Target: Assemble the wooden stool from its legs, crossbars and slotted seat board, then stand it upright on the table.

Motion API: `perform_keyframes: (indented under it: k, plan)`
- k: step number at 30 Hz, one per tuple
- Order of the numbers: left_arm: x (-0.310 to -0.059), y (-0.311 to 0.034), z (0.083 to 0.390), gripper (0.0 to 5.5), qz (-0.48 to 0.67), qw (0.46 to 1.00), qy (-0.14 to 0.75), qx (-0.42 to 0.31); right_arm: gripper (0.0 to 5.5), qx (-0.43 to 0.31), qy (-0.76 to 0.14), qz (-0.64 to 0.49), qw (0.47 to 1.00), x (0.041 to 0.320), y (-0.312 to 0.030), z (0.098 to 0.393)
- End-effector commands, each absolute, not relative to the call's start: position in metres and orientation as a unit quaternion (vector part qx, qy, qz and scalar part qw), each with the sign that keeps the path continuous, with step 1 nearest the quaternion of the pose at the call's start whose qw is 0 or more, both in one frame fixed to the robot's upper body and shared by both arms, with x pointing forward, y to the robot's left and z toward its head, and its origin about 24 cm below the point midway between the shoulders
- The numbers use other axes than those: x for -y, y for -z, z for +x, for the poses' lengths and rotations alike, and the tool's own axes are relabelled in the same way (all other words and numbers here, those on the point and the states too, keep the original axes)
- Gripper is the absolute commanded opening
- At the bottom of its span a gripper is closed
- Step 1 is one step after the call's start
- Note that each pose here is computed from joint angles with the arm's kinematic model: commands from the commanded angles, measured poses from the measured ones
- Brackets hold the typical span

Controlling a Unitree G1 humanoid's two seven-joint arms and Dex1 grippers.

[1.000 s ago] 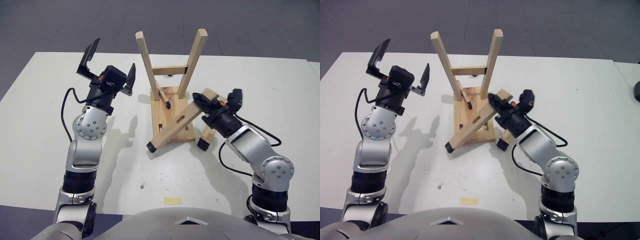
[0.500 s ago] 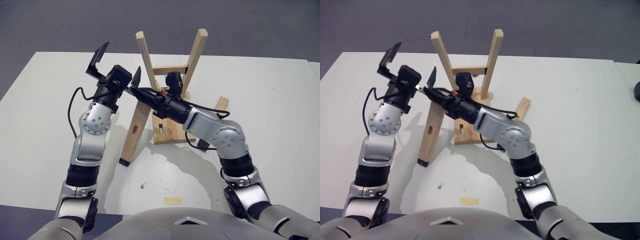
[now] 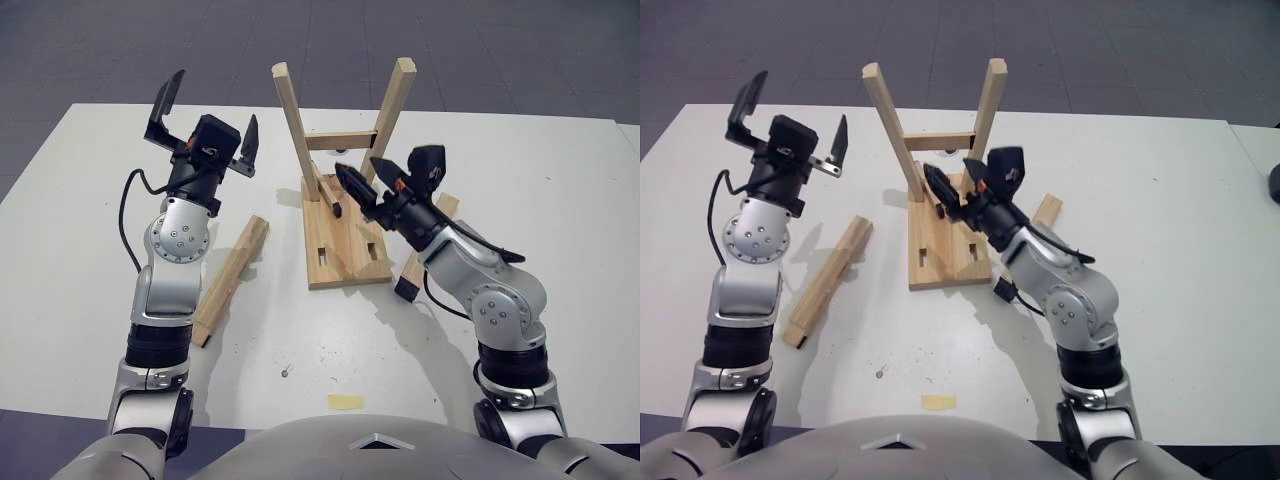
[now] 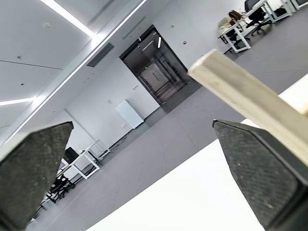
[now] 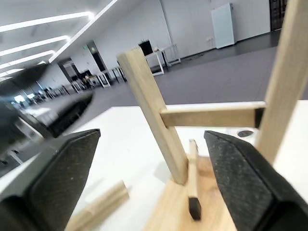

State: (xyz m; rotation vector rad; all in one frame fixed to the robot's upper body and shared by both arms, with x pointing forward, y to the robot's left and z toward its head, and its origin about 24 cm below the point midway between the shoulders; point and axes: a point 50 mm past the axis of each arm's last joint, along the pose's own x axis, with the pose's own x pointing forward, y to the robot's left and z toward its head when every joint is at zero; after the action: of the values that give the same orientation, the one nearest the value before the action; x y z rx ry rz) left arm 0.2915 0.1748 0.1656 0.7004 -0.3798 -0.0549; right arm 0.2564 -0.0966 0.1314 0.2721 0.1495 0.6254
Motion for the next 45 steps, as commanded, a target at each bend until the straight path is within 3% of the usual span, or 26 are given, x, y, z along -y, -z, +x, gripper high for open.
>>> perform_keyframes:
  k: [1,5,9,19,26,39,45]
  plan:
    - [-0.184,-0.173,0.298,5.4,0.34,0.922,0.004,0.185,4.72,-0.12,-0.317,0.056,0.939,0.093,-0.101,0.266]
    - [-0.184,-0.172,0.301,5.4,0.333,0.925,0.01,0.18,5.37,-0.123,-0.317,0.039,0.94,0.092,-0.092,0.284]
    - [-0.173,-0.166,0.301,5.4,0.328,0.928,0.033,0.173,5.37,-0.124,-0.308,0.034,0.943,0.092,-0.082,0.296]
    - [-0.171,-0.161,0.298,5.4,0.324,0.932,0.047,0.155,3.76,-0.158,-0.295,0.011,0.942,0.084,-0.053,0.322]
    - [-0.165,-0.16,0.303,5.4,0.323,0.932,0.071,0.152,2.67,-0.162,-0.274,0.001,0.948,0.094,-0.043,0.32]
    - [-0.181,-0.137,0.299,5.4,0.333,0.934,0.076,0.106,0.44,-0.172,-0.24,0.034,0.955,0.108,-0.032,0.295]
    - [-0.178,-0.128,0.297,5.4,0.329,0.936,0.086,0.092,0.4,-0.184,-0.226,0.052,0.955,0.111,-0.028,0.284]
